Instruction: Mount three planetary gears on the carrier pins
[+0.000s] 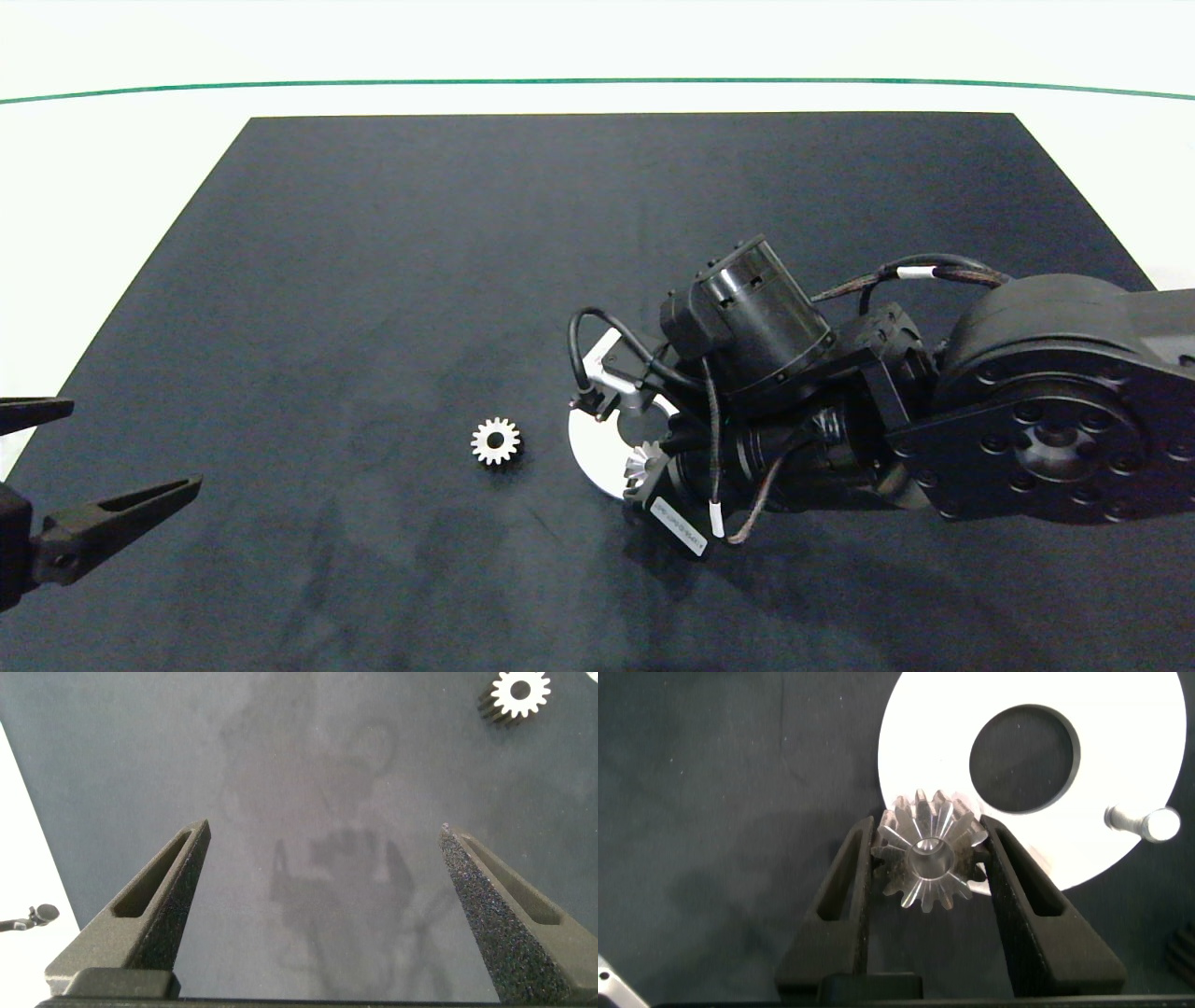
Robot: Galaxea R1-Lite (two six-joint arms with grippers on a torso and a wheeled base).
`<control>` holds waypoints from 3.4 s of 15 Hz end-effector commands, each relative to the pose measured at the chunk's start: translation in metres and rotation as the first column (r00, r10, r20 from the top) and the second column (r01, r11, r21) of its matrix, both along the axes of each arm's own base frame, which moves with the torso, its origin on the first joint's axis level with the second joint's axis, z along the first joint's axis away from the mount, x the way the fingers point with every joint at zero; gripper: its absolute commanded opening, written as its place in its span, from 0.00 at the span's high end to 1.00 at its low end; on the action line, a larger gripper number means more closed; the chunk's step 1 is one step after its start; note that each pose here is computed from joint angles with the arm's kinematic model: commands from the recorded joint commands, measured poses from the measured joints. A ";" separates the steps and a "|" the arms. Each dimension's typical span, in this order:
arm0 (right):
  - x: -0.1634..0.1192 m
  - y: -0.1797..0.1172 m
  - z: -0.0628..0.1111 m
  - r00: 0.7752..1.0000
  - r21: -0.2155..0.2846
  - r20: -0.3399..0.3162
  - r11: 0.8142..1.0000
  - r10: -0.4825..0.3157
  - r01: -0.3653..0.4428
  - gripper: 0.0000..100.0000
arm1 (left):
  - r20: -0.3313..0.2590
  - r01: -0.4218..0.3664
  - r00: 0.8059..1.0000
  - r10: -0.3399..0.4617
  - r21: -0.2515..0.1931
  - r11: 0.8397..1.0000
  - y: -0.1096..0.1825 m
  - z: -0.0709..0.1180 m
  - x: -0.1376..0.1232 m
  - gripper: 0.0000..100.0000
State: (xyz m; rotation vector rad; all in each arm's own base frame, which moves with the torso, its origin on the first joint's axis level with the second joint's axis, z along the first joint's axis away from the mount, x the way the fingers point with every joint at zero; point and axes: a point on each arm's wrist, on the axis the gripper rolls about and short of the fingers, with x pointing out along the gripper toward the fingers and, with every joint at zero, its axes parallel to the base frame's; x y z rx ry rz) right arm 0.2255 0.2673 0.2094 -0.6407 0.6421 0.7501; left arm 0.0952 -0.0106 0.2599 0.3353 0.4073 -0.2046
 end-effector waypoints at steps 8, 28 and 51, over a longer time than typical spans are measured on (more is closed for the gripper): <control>0.001 0.001 -0.002 1.000 -0.009 -0.002 1.000 -0.001 0.001 0.00 | 0.004 0.000 1.000 0.000 0.001 1.000 0.000 0.000 -0.001 0.00; -0.016 -0.172 0.031 0.924 0.219 0.083 0.911 -0.373 0.348 0.00 | -0.006 -0.010 1.000 0.011 0.019 1.000 0.002 0.001 -0.004 0.00; 0.048 -0.138 -0.004 0.948 0.247 0.042 0.922 -0.317 0.297 0.10 | -0.014 -0.006 1.000 0.006 0.022 1.000 0.002 0.000 -0.003 0.00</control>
